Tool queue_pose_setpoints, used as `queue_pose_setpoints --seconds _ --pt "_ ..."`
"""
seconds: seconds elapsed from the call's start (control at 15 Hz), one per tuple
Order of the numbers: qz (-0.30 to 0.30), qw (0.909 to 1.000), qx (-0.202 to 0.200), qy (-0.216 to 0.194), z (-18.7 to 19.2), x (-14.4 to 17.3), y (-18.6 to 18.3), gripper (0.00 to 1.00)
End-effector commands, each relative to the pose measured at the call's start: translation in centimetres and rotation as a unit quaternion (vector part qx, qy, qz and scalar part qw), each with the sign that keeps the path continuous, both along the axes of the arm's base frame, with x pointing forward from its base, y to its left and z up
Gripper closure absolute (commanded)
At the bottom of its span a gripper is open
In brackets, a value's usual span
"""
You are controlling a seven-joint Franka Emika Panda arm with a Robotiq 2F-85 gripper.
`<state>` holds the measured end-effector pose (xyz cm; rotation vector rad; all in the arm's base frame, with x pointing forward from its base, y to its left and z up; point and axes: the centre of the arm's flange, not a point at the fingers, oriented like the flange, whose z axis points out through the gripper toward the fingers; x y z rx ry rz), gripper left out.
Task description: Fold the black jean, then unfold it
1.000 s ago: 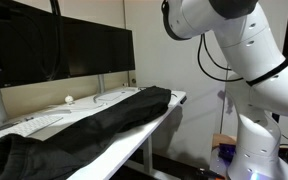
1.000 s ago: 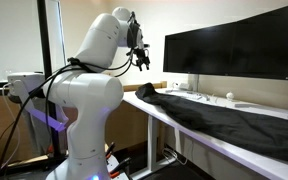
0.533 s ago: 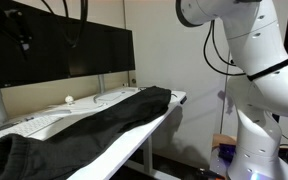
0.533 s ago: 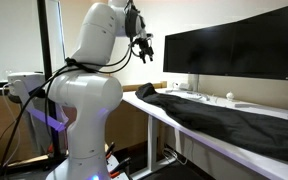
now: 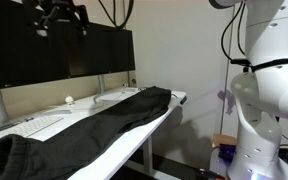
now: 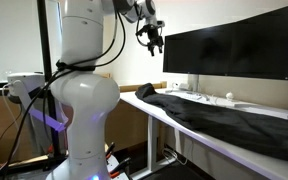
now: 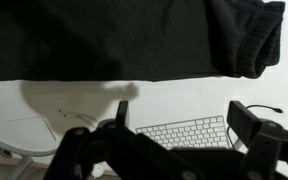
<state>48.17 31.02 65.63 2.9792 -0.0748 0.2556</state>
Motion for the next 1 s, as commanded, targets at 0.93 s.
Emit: queue_pose_setpoints --seconds 0.93 --pt "-0.037 0.9922 0.055 0.106 -6.6 -8.8 -27.0 0.00"
